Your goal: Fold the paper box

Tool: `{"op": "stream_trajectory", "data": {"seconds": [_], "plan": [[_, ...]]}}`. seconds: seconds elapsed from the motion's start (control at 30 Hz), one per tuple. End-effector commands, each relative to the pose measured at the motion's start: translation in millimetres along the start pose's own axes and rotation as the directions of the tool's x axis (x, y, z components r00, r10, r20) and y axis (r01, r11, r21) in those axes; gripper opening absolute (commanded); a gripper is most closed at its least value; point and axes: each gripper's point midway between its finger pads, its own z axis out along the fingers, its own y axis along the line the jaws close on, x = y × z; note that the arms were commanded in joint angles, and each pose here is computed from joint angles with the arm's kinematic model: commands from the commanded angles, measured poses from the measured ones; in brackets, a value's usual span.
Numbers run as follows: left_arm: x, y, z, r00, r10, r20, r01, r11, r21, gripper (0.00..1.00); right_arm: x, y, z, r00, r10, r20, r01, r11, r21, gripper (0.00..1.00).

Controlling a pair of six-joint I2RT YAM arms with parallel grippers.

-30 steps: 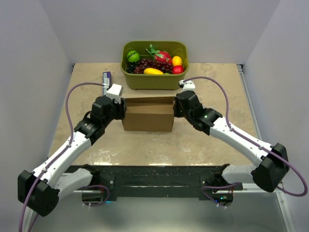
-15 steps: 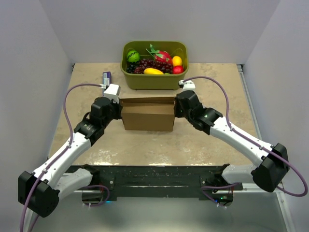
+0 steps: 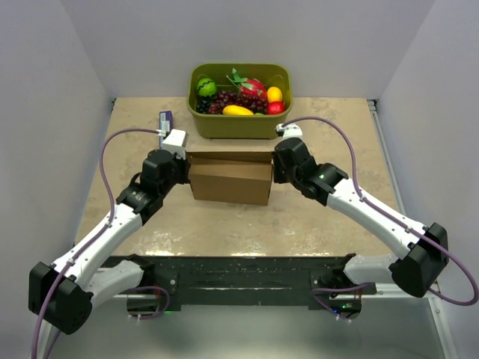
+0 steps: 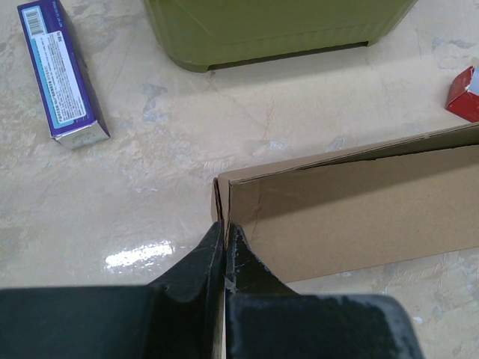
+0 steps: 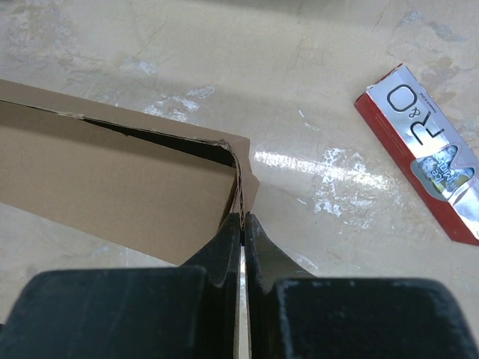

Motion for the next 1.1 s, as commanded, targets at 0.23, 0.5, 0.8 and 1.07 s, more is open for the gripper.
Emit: {"op": "stream_trajectory", "data": {"seconds": [0.23,0.5,0.8,1.07], "plan": [[38.4,1.3,0.3,0.99,0.048,-0.135,-0.046,0.999,0.014,0.0,-27.3,31.4,-19.9,0.992,0.122,0.03,-0.114,0.977,-0.179,0.0],[38.9,-1.1,0.8,0.99,0.045,-0.135,-0.042,0.999,0.025,0.0,-18.1,37.7,-12.7,0.988,0.154,0.009,-0.149,0.968,-0.203,0.0],[42.0,-1.3,1.6,0.988,0.045,-0.146,-0.041,0.999,0.027,0.0,-8.6,37.2,-7.8,0.989,0.145,-0.024,-0.147,0.971,-0.191,0.0],[41.6,-1.4,1.3,0.989,0.043,-0.144,-0.039,0.999,0.027,0.0,10.9,32.9,2.3,0.987,0.144,-0.068,-0.153,0.975,-0.162,0.0]]}}
